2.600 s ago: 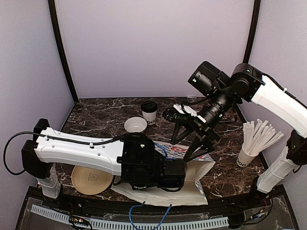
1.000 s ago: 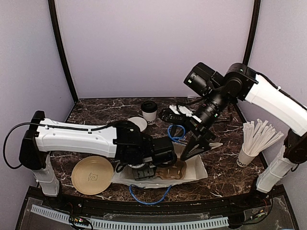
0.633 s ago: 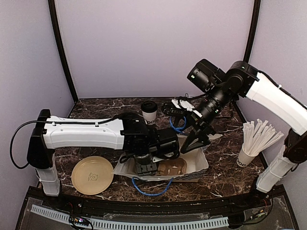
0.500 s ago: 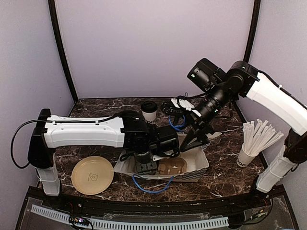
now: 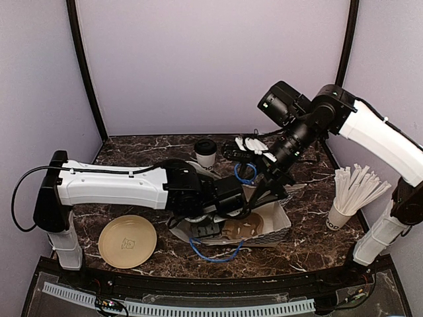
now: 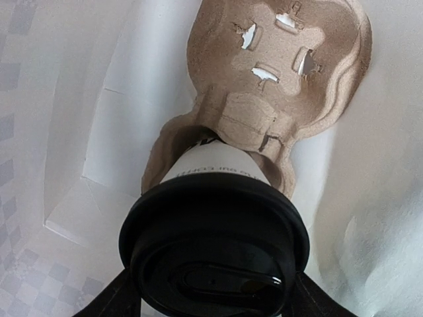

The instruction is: Pack the takeout coffee

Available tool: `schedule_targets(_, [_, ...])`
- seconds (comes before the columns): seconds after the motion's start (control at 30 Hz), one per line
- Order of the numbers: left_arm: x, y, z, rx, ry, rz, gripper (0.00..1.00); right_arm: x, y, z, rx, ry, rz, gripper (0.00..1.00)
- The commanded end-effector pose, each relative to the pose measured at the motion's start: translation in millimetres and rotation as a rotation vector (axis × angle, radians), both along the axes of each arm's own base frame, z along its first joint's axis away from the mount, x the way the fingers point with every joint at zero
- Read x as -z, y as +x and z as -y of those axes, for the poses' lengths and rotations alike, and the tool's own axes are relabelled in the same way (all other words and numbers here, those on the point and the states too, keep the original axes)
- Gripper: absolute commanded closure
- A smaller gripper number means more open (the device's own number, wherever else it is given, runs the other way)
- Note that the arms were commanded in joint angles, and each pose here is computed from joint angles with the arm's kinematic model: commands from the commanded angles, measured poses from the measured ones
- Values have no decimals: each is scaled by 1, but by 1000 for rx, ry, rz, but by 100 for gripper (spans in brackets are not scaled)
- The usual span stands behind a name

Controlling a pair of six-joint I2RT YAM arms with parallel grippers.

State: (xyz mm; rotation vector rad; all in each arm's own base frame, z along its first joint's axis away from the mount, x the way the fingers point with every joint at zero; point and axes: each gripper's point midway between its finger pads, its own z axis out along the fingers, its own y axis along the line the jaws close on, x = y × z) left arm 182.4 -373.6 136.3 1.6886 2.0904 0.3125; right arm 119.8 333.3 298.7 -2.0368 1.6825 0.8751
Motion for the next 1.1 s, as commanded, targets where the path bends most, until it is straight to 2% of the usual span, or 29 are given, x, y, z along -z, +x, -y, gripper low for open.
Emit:
schedule_targets(0.0, [-24,28,15,-29,-105,189,44,-5,2,0,12,19,5,22])
schedule_targets(0.13, [-27,30,21,-15,-133,201,42,-3,2,0,10,13,7,22])
schedule_targets(0.27, [-22,27,21,-21,-100,173,42,-1,5,2,20,4,16,22])
schedule_targets(0.53, [-39,29,18,-24,-157,273,41,-10,1,10,-8,21,-18,18])
schedule_targets(0.67, [-34,33,17,-29,-154,300,41,-7,-5,12,-39,11,-41,14])
schedule_targets(0.8, [-24,29,22,-4,-152,272,38,-5,-4,13,-39,2,-39,14])
schedule_targets(0.93, [-19,23,29,18,-149,219,27,-6,1,13,-29,3,-33,14])
schedule_targets(0.97, [-19,23,29,20,-147,215,22,-8,3,13,-22,9,-28,14])
schedule_targets(1.0, [-21,23,32,21,-156,214,9,-9,6,12,-14,13,-22,14])
schedule_targets(1.07, [-29,24,35,19,-174,223,2,-9,14,12,12,13,-8,15])
